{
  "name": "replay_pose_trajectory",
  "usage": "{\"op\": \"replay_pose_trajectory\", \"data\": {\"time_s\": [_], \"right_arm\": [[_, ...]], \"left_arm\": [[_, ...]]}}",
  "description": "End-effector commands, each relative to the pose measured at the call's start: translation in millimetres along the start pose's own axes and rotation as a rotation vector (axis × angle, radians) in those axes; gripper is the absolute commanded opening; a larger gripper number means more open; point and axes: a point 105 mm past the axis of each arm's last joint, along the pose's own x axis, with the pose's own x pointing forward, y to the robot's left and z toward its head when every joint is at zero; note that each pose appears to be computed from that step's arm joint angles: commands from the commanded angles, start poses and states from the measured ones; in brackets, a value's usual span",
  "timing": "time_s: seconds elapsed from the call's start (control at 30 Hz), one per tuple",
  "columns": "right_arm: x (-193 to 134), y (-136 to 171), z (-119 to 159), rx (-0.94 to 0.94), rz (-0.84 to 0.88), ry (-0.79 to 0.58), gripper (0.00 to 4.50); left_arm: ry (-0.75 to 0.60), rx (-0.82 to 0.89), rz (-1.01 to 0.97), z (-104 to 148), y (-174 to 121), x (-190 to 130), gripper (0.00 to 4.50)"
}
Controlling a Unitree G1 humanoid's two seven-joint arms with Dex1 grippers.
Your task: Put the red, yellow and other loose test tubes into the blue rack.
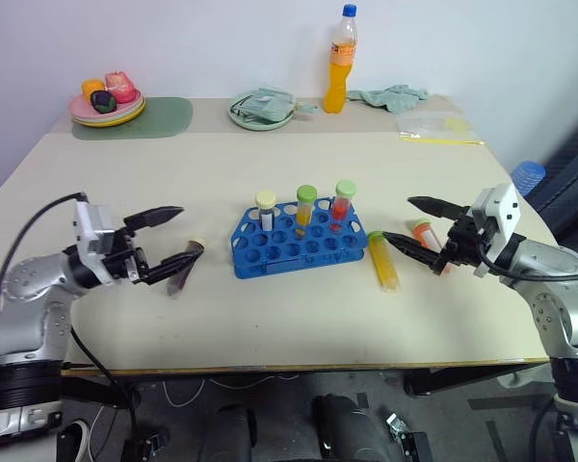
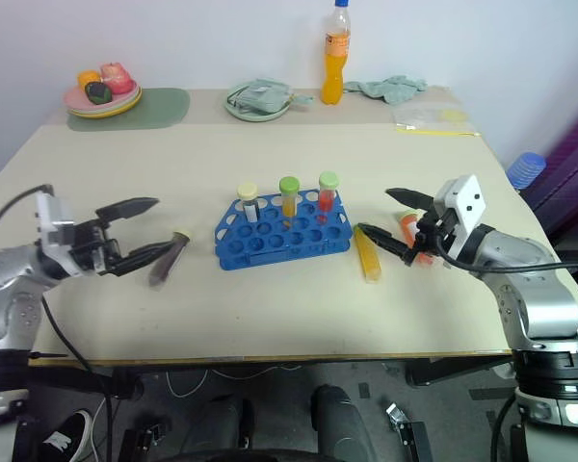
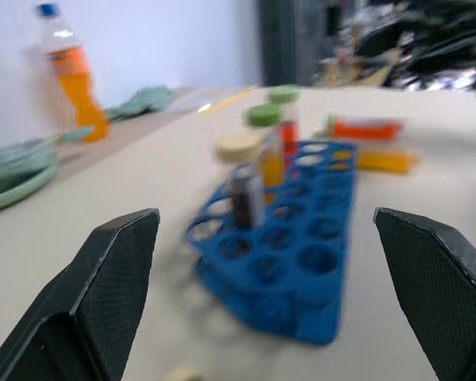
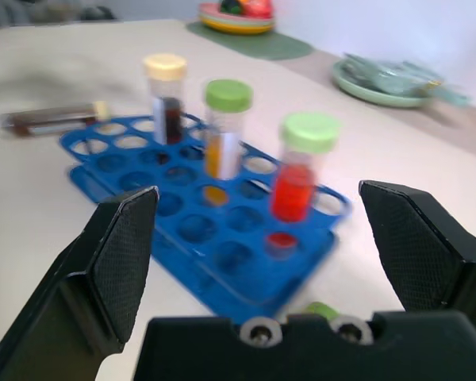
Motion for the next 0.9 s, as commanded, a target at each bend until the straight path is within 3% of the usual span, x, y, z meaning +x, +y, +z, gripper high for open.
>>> {"op": "replay_pose_trajectory", "data": {"time_s": [0.03,0.17,0.27,0.4,0.47,0.63,0.9], "right_arm": [[-8,-22,8,0.002,-0.156,0.045,4.5],[-18,-40,-8,0.057,-0.271,0.199,4.5],[-24,-57,-25,0.24,-0.382,0.373,4.5],[-25,-56,-30,0.362,-0.381,0.556,4.5],[-25,-70,-33,0.344,-0.444,0.613,4.5],[-5,-80,-37,0.444,-0.447,0.67,4.5],[14,-85,-53,0.434,-0.409,0.779,4.5]], "left_arm": [[-0.021,0.012,-0.044,4,0,8,4.46],[-0.038,0.004,-0.099,6,-4,20,4.46],[-0.051,-0.001,-0.116,5,-3,23,4.46],[-0.072,-0.009,-0.132,-2,-4,30,4.46],[-0.086,-0.008,-0.139,-3,-6,34,4.46],[-0.108,-0.011,-0.121,-4,-18,34,4.46],[-0.115,-0.018,-0.057,6,-36,28,4.46]]}}
